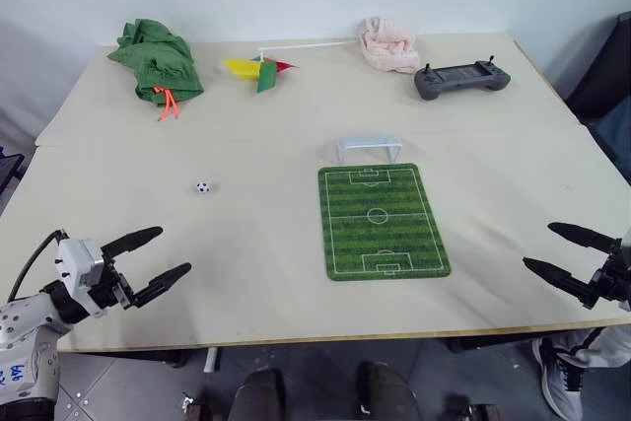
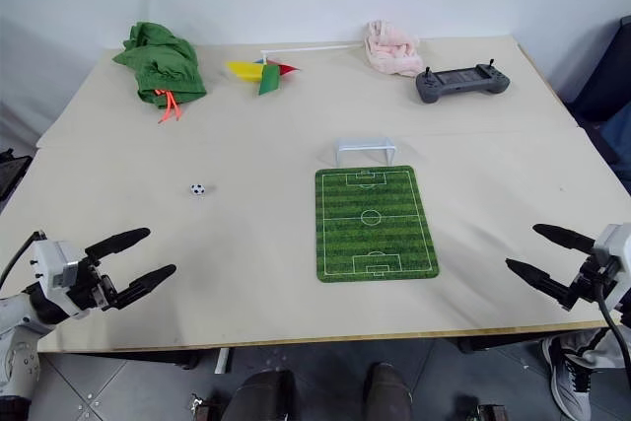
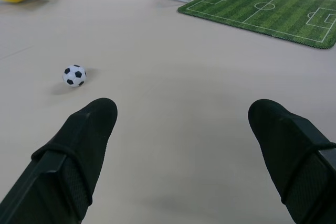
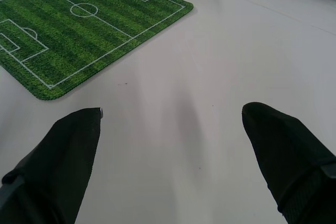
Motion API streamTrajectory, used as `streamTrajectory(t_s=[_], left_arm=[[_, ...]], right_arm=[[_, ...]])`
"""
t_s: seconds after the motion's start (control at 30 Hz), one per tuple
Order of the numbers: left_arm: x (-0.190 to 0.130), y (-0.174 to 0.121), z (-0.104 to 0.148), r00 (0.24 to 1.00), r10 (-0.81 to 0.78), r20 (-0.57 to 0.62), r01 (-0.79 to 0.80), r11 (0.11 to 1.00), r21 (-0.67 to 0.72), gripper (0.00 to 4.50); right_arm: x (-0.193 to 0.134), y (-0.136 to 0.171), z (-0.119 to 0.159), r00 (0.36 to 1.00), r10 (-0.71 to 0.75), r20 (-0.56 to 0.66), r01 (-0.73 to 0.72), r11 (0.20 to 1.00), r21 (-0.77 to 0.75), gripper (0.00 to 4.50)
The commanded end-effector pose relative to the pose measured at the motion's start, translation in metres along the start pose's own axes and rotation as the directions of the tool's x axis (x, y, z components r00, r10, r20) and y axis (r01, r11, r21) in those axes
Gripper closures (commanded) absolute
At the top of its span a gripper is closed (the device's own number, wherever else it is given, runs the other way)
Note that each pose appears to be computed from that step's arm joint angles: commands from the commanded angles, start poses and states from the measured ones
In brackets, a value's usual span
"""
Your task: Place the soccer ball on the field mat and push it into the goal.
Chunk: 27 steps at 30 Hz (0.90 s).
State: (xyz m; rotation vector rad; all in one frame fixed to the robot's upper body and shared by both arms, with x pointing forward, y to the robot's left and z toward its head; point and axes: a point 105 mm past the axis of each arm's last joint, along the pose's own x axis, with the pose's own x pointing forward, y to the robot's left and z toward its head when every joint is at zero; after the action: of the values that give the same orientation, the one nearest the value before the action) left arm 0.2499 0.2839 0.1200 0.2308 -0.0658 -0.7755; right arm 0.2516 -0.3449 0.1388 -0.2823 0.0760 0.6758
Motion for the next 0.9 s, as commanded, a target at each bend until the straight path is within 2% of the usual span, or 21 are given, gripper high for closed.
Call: streamTrajectory(t_s=[0.03,0.13,0.47,0.9], left_arm=[[0.003,0.002,0.009,1.0,-0.013,0.007,0.013,1.0,0.024,0.03],[0.003,0.009,0.009,0.999,0.054,-0.002,-0.054,0.999,-0.002,0.03],[0.007,0.012,0.017,0.996,0.085,-0.001,-0.085,0.996,0.02,0.03],[0.01,0.018,0.029,0.996,0.091,0.009,-0.091,0.996,0.012,0.03]], right_arm=[[0.001,-0.002,0.011,0.999,-0.007,0.043,0.008,1.0,-0.019,0.0],[0.002,0.0,0.017,0.998,0.007,0.065,-0.006,1.0,-0.007,0.0],[0.0,0.016,0.027,0.987,0.118,0.113,-0.122,0.992,0.032,0.0],[0.005,0.016,0.028,0.983,0.124,0.133,-0.128,0.992,0.022,0.0]])
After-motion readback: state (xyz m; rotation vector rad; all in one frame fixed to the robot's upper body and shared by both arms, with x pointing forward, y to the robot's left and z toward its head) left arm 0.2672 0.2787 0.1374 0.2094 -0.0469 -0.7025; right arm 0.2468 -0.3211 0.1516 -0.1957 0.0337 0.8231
